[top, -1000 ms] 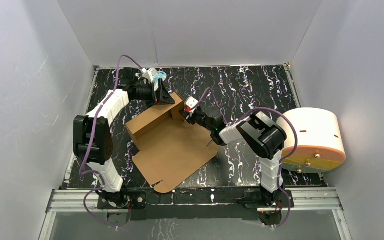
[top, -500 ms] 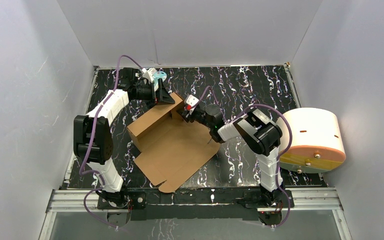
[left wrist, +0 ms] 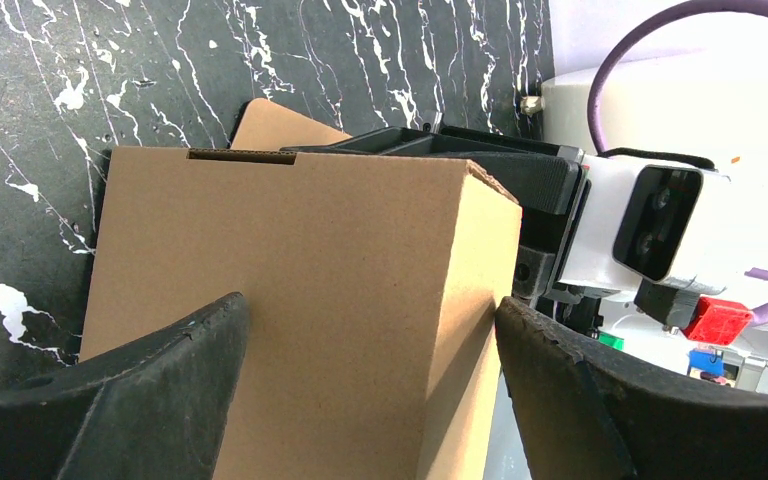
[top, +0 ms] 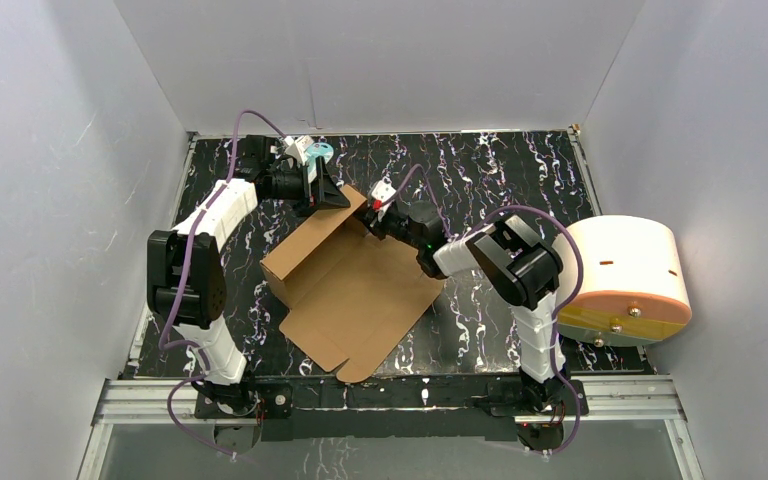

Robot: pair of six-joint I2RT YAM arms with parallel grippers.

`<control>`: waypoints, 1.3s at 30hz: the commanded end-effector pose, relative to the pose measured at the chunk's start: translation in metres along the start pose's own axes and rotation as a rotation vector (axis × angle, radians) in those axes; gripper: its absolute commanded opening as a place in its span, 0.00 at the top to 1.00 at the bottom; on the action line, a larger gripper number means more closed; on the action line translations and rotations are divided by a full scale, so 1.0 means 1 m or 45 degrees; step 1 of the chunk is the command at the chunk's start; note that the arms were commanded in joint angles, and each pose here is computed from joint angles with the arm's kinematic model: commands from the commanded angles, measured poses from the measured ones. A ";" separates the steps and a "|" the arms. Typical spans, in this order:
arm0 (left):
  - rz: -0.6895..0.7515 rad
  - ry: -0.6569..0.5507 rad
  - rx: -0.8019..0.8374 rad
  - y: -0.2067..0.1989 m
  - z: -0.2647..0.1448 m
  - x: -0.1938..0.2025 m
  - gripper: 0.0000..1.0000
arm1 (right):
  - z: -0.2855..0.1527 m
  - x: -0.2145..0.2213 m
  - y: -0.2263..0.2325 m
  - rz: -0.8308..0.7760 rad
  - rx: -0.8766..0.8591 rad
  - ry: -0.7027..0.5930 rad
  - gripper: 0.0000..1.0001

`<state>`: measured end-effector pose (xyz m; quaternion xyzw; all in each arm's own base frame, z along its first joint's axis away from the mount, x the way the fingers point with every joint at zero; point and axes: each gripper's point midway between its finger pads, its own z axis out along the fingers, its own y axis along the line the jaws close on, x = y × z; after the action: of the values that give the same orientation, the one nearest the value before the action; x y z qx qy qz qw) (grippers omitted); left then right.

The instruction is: Fold the paper box

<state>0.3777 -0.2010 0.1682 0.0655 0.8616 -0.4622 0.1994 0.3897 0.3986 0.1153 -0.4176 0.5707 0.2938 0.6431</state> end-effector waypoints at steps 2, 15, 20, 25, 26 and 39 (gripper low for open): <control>-0.046 0.059 0.095 -0.018 -0.002 0.011 0.11 | 0.003 -0.030 -0.022 0.001 0.121 -0.022 0.83; -0.049 0.057 0.146 -0.027 -0.003 0.012 0.11 | -0.026 -0.002 -0.049 0.136 0.503 0.213 0.86; -0.054 0.074 0.173 -0.031 0.001 0.016 0.11 | -0.033 0.001 -0.062 0.215 0.647 0.234 0.86; -0.046 0.093 0.188 -0.037 0.004 0.021 0.11 | -0.038 0.007 -0.072 0.244 0.742 0.260 0.86; -0.041 0.093 0.190 -0.038 0.004 0.021 0.11 | -0.038 0.007 -0.073 0.243 0.754 0.262 0.86; -0.050 0.104 0.162 -0.035 0.010 0.025 0.11 | -0.016 -0.025 -0.055 0.377 0.590 0.030 0.74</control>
<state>0.3786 -0.2152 0.1743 0.0799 0.8458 -0.4845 0.2088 0.4171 0.3552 0.1103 -0.1996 0.7274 0.2071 0.6230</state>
